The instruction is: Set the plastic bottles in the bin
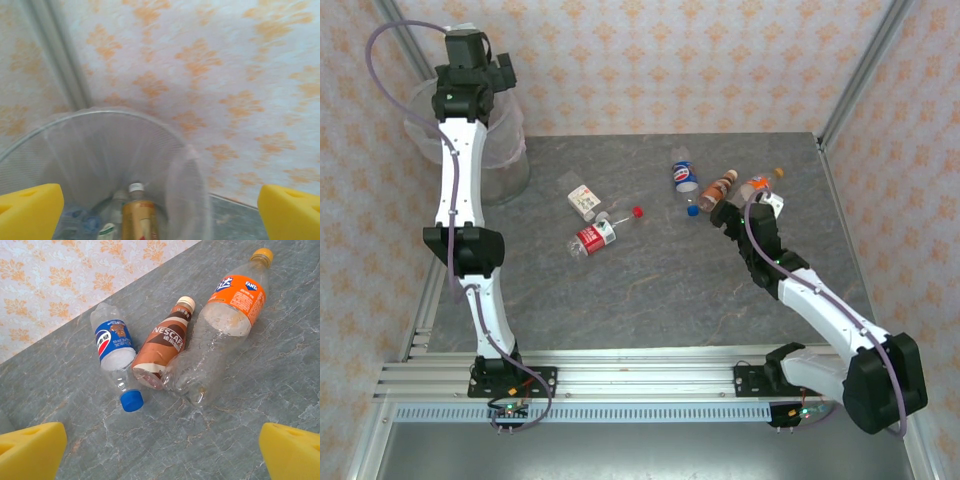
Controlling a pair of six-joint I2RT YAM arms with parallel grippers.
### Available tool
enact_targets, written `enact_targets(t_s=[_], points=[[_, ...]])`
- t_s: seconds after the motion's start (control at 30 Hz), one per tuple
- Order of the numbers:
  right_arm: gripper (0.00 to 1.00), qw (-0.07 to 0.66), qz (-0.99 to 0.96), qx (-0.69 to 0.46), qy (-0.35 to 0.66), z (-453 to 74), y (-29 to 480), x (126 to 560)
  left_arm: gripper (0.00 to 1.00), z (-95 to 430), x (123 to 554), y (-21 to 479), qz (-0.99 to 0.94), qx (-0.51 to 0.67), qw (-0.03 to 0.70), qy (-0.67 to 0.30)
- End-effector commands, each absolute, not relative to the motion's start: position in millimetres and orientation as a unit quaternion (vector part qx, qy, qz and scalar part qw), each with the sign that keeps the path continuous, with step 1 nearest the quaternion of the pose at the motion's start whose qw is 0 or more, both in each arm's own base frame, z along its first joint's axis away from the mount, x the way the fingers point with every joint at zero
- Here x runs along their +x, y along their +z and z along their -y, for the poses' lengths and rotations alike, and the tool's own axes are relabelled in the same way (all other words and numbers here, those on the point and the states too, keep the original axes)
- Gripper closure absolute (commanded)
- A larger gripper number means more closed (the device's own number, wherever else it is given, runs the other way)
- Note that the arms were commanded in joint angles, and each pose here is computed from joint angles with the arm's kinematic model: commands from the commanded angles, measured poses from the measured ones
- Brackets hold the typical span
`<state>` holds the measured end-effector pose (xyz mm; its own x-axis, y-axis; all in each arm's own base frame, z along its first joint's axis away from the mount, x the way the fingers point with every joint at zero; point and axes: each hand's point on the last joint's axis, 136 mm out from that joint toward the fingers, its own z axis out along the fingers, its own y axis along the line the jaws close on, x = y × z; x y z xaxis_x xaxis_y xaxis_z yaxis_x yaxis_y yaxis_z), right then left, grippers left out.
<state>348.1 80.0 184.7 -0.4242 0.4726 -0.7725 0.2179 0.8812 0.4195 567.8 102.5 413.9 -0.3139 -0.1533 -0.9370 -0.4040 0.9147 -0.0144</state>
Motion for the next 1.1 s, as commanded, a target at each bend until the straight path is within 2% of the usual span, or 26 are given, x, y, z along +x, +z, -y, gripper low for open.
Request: enact_targets(t_s=[0.0, 0.3, 0.5, 0.67, 0.9, 1.07], points=[[0.01, 0.502, -0.833, 0.196, 0.123, -79, 187, 353, 0.0, -69, 556, 437, -0.802, -0.146, 0.574, 0.069], [0.01, 0.456, -0.866, 0.192, 0.076, -64, 164, 359, 0.0, -2, 543, 421, -0.822, -0.097, 0.56, 0.018], [0.01, 0.409, -0.874, 0.252, 0.078, -43, 142, 366, 0.0, 24, 521, 404, -0.811, -0.109, 0.574, -0.029], [0.01, 0.383, -0.879, 0.279, 0.055, -37, 131, 373, 0.0, 43, 501, 379, -0.813, -0.126, 0.559, -0.099], [0.01, 0.362, -0.876, 0.318, 0.018, -28, 115, 386, 0.0, 43, 462, 343, -0.814, -0.164, 0.541, -0.132], [0.01, 0.336, -0.872, 0.356, -0.007, -24, 105, 397, 0.0, 33, 442, 321, -0.83, -0.169, 0.522, -0.103]])
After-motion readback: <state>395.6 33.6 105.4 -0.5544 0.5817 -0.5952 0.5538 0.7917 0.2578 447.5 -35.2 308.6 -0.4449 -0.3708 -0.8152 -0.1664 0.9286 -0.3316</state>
